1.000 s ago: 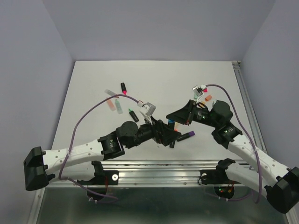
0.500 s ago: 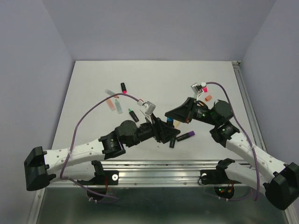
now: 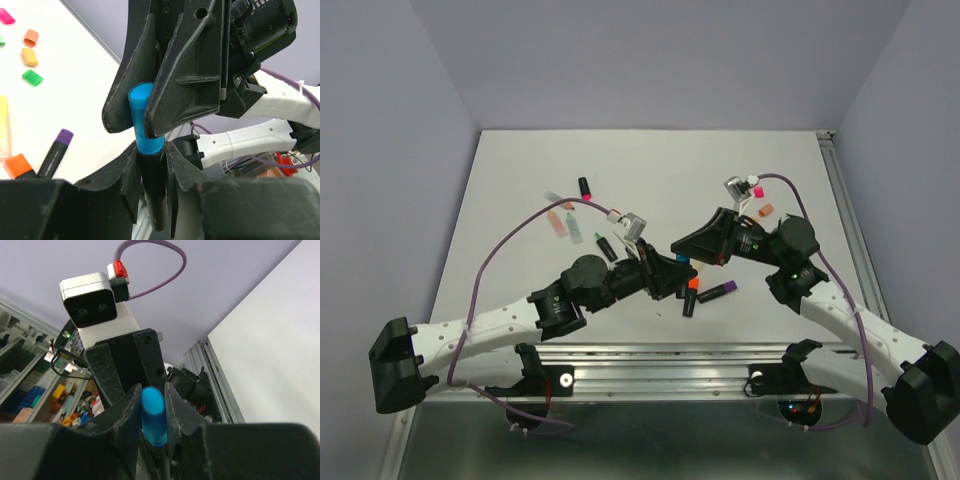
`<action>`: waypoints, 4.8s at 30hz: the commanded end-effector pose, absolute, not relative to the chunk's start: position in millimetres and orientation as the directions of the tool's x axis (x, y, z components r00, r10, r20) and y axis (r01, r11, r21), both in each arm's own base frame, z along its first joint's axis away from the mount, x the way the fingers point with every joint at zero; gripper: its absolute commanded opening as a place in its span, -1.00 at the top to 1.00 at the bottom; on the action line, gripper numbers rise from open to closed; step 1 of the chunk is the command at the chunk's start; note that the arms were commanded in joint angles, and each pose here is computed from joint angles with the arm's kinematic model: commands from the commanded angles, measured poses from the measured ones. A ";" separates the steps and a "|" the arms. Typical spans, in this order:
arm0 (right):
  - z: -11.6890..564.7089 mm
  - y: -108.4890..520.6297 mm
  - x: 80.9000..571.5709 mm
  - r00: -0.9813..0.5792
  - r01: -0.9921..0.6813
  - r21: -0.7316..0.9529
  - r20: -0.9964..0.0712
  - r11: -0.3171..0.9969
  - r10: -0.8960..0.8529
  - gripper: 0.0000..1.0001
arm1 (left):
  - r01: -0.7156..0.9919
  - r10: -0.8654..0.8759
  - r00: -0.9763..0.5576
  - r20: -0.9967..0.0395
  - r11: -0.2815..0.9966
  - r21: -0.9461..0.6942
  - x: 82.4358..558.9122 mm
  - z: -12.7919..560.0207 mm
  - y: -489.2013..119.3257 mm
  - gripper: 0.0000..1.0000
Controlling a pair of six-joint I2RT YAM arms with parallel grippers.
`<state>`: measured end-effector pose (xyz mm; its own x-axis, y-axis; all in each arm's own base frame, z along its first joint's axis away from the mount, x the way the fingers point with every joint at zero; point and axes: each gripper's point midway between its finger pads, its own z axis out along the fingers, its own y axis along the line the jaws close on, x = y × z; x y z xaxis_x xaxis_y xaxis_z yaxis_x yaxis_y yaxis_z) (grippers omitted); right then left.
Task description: Open the pen caps
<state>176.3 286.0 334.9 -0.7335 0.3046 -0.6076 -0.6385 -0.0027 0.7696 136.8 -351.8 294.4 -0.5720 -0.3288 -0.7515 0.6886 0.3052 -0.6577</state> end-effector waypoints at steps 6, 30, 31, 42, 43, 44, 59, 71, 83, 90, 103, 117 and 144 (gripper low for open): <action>319.8 280.9 219.1 -0.606 -0.657 0.719 -0.683 0.227 0.409 0.99 | 0.723 -0.367 -0.564 -0.740 0.214 -0.657 127.2 309.3 -352.1 1.00; 292.0 167.9 441.1 -0.357 -0.322 0.643 -0.762 0.695 0.540 0.99 | 0.580 -0.297 -0.707 -0.641 0.274 -0.767 102.5 244.4 -363.1 1.00; 274.9 160.1 442.5 -0.382 -0.251 0.643 -0.752 0.723 0.537 0.99 | 0.514 -0.268 -0.712 -0.648 0.430 -0.742 118.5 214.5 -354.1 1.00; 121.5 66.4 430.8 -0.516 0.321 0.298 -0.741 0.899 0.430 0.98 | -0.073 -0.435 -0.654 -0.618 0.850 -0.521 266.6 137.3 -233.4 1.00; 117.0 64.0 432.0 -0.523 0.332 0.280 -0.740 0.901 0.423 0.96 | -0.127 -0.421 -0.667 -0.615 0.878 -0.462 267.0 126.4 -218.3 1.00; 112.0 59.8 433.9 -0.526 0.349 0.255 -0.743 0.902 0.413 0.95 | -0.173 -0.428 -0.653 -0.624 0.887 -0.427 276.0 124.3 -210.5 1.00; 69.3 56.6 458.0 -0.585 0.365 0.160 -0.727 0.917 0.360 0.34 | -0.361 -0.439 -0.693 -0.572 0.898 -0.252 316.1 72.2 -143.8 0.83; 97.6 54.5 434.3 -0.566 0.356 0.189 -0.736 0.915 0.372 -0.23 | -0.369 -0.414 -0.720 -0.557 0.908 -0.198 320.7 56.1 -137.5 0.21; 183.1 47.0 339.5 -0.395 0.258 0.360 -0.808 0.896 0.438 -1.00 | -0.346 -0.427 -0.717 -0.551 0.904 -0.251 322.7 75.1 -145.2 -0.25; 195.3 33.1 296.9 -0.354 0.286 0.375 -0.813 0.882 0.461 -1.00 | -0.200 -0.412 -0.707 -0.575 0.896 -0.397 300.2 123.0 -184.5 -0.98; 189.9 33.2 285.0 -0.332 0.279 0.411 -0.807 0.868 0.488 -1.00 | 0.381 0.003 -0.787 -0.616 0.788 -0.483 203.0 137.8 -346.5 -0.98; 180.3 36.7 288.1 -0.371 0.279 0.397 -0.795 0.874 0.479 -1.00 | 0.483 0.277 -0.784 -0.555 0.834 -0.266 196.2 74.8 -392.3 -0.97; 173.7 39.5 290.9 -0.396 0.279 0.390 -0.786 0.878 0.475 -1.00 | 0.481 0.445 -0.799 -0.404 0.877 0.014 174.1 -5.2 -358.3 0.09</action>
